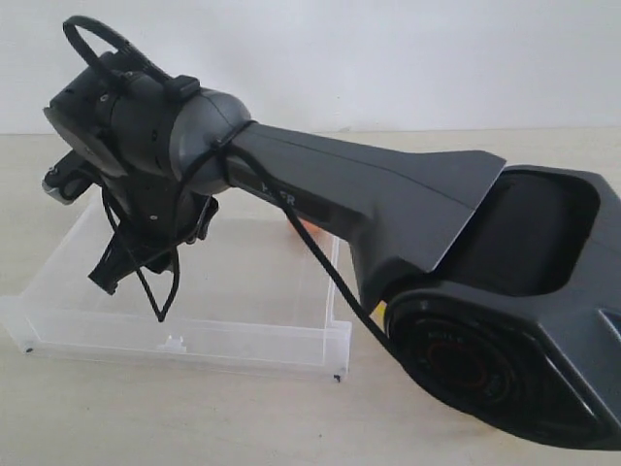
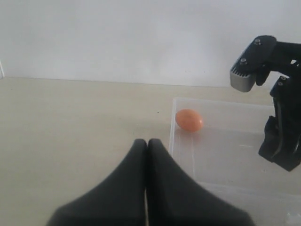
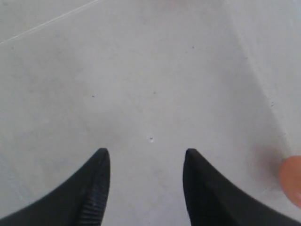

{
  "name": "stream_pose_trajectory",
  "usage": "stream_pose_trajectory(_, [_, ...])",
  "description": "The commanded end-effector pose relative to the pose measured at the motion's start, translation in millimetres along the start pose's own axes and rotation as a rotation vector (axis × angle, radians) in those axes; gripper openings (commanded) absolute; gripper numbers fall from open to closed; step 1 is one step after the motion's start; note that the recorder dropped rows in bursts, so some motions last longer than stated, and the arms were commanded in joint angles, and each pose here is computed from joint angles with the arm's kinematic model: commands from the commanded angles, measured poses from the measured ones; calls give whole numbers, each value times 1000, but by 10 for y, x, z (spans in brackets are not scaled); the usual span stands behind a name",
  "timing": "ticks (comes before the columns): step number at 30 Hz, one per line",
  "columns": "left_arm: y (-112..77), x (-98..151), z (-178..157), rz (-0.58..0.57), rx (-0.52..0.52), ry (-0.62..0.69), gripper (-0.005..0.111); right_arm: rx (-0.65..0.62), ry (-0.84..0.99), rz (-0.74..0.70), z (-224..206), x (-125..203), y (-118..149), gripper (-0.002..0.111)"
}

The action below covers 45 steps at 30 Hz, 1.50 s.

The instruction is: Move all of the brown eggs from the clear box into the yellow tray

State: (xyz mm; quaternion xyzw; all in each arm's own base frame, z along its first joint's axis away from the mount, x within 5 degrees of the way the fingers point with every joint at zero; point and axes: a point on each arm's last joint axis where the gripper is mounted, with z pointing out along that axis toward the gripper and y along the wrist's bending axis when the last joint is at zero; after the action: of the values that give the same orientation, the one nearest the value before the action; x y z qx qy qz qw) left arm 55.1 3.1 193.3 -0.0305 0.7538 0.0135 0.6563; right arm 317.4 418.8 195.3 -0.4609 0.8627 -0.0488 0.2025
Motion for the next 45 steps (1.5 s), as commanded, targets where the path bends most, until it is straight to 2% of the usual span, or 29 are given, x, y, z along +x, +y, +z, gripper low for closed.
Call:
stream_pose_trajectory(1, [1,11,5,4,-1,6,-4,-39,10,16,-7,13,29,47])
stream_pose_trajectory(9, [1,11,5,4,-1,6,-4,-221,18,82,-30,12,199,47])
stream_pose_trajectory(13, [1,11,5,4,-1,6,-4,-253,17,90,-56,7,259,47])
stream_pose_trajectory(16, [1,11,5,4,-1,6,-4,-350,22,123,-86,1,355,47])
stream_pose_trajectory(25, [1,11,5,4,-1,6,-4,-502,25,157,-164,-14,524,47])
stream_pose_trajectory(27, [1,11,5,4,-1,6,-4,-421,6,66,-143,-8,456,47])
stream_pose_trajectory(29, [1,11,5,4,-1,6,-4,-247,-17,-30,-164,-12,286,47])
stream_pose_trajectory(31, [1,11,5,4,-1,6,-4,-195,-25,-59,-173,-16,185,47])
stream_pose_trajectory(35, [1,11,5,4,-1,6,-4,-183,-29,-89,-150,-14,63,47])
stream_pose_trajectory(39, [1,11,5,4,-1,6,-4,-165,-146,-94,-218,-134,-2,47])
stream_pose_trajectory(42, [1,11,5,4,-1,6,-4,-160,-254,-150,-268,-232,-6,47])
stream_pose_trajectory(45, [1,11,5,4,-1,6,-4,-152,-369,-173,-289,-330,-1,57])
